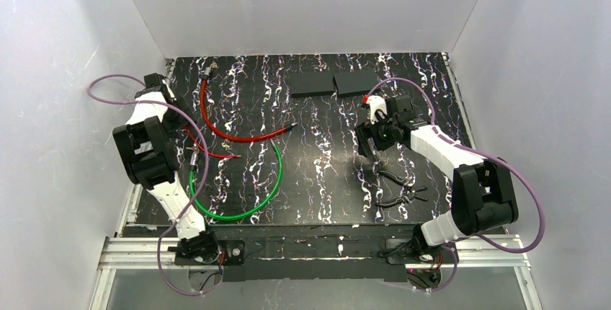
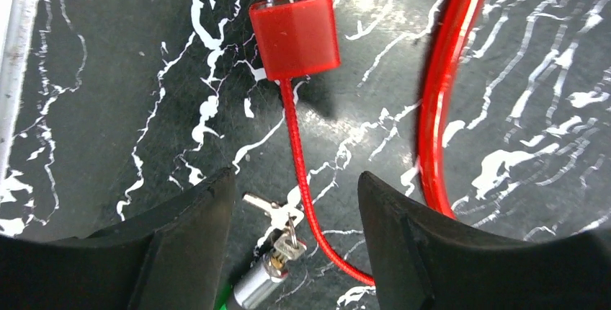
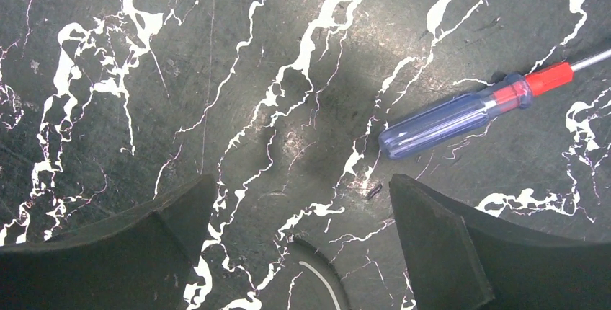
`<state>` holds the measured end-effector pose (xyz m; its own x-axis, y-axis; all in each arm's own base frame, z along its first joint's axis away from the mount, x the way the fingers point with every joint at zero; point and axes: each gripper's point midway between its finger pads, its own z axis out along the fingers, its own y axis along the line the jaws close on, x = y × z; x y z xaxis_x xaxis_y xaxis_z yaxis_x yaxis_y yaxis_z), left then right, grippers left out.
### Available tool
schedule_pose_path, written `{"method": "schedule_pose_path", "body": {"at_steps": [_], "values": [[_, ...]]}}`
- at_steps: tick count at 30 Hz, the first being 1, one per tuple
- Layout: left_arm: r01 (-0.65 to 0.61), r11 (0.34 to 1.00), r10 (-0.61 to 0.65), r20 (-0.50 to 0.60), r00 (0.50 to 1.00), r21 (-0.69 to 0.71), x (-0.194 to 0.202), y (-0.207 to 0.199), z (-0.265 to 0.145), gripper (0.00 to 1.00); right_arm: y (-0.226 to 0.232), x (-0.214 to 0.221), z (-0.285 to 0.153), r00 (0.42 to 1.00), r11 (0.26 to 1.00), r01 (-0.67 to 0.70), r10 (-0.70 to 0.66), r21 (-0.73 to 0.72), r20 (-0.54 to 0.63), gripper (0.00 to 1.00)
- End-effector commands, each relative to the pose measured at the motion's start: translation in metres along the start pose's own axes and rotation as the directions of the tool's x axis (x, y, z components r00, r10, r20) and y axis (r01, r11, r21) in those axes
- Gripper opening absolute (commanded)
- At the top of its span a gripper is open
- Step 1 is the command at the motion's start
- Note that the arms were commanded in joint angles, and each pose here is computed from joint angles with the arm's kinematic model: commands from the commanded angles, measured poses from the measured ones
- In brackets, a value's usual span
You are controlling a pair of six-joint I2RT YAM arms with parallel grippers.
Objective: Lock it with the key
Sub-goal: Pick up the lock from the center of the board.
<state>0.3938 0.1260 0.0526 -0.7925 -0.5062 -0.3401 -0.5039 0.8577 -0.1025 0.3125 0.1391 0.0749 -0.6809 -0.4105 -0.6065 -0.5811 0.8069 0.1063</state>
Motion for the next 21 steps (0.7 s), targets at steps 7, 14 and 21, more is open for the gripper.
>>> {"method": "schedule_pose_path", "body": {"at_steps": [7, 14, 21], "values": [[0.01, 0.996, -0.01, -0.004, 1.0, -0.091, -0.007, 0.011, 0.027, 0.37, -0.003, -0.019, -0.008, 0.999, 1.0, 0.0, -0.001, 0.002, 0.044, 1.0], [0.023, 0.996, -0.026, -0.032, 0.999, -0.086, -0.001, 0.01, 0.036, 0.22, -0.004, -0.018, -0.006, 0.999, 1.0, -0.008, 0.008, 0.001, 0.036, 1.0], [0.092, 0.995, -0.094, -0.089, 0.992, -0.023, 0.0, -0.007, 0.038, 0.06, -0.004, -0.018, -0.008, 0.999, 1.0, -0.01, 0.01, -0.001, 0.039, 1.0]]}}
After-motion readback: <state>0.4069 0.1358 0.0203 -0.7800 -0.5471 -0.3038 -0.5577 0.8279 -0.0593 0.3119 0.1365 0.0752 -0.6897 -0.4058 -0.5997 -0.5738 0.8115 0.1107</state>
